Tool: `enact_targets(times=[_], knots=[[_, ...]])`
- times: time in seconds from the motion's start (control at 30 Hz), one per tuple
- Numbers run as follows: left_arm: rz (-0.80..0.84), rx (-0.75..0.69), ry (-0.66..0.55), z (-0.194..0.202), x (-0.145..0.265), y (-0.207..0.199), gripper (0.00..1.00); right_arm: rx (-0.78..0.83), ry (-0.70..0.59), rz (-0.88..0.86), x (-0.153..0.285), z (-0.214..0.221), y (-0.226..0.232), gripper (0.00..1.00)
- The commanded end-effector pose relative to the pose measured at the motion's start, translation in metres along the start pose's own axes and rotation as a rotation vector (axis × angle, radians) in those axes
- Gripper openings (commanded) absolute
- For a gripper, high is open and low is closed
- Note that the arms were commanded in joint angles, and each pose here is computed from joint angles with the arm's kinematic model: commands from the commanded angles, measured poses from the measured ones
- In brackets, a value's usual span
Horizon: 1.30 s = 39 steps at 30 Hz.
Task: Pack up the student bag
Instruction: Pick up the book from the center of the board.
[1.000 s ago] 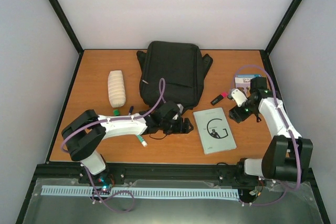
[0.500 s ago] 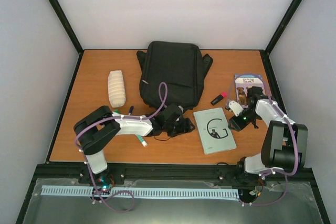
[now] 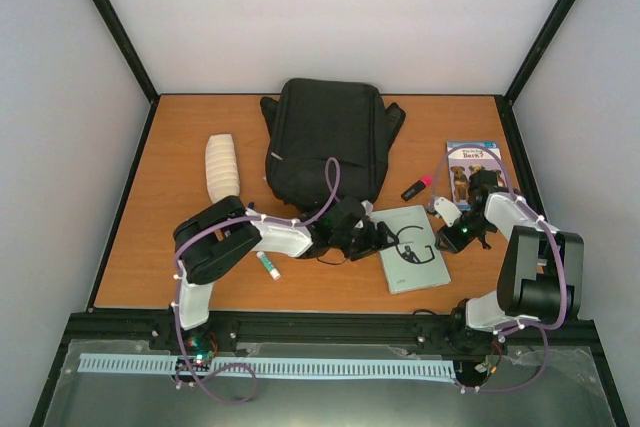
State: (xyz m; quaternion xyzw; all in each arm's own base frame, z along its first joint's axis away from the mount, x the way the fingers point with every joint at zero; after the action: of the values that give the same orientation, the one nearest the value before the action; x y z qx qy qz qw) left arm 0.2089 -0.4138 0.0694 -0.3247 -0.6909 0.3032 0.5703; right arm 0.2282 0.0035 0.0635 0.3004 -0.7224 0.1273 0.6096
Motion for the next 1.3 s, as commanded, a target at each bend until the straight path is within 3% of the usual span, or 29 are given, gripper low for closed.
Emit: enact_targets(times=[0.0,0.33,0.87,1.27], knots=[[-0.050,0.024,0.067,0.015,-0.019,0.015,0.82,0.014,0.050,0.003,-0.021,0.015,-0.002,0.31],[0.116,-0.034,0.013,0.001,-0.021,-0.020,0.80,0.006,0.062,-0.011,-0.025,0.020,0.002,0.30],[0.388,-0.046,-0.129,-0.019,0.009,-0.075,0.48,-0.001,0.034,-0.012,-0.020,0.017,0.005,0.31],[0.408,-0.028,-0.117,-0.022,0.003,-0.082,0.33,-0.007,0.017,-0.016,-0.016,0.016,0.009,0.32]])
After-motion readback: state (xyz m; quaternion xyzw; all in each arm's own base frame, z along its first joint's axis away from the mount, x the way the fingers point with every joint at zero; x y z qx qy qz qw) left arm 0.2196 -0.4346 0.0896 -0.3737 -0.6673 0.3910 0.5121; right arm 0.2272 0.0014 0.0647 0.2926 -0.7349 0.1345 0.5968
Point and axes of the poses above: each gripper's point midway between its finger pads, its own x axis back along the fingers, its own y axis along the line the jaws close on, z = x × y, the point moved 4 cm from there along x, back along the fingers, and after that the axes turned 5 degrees about -x, right-handed, at the moved point
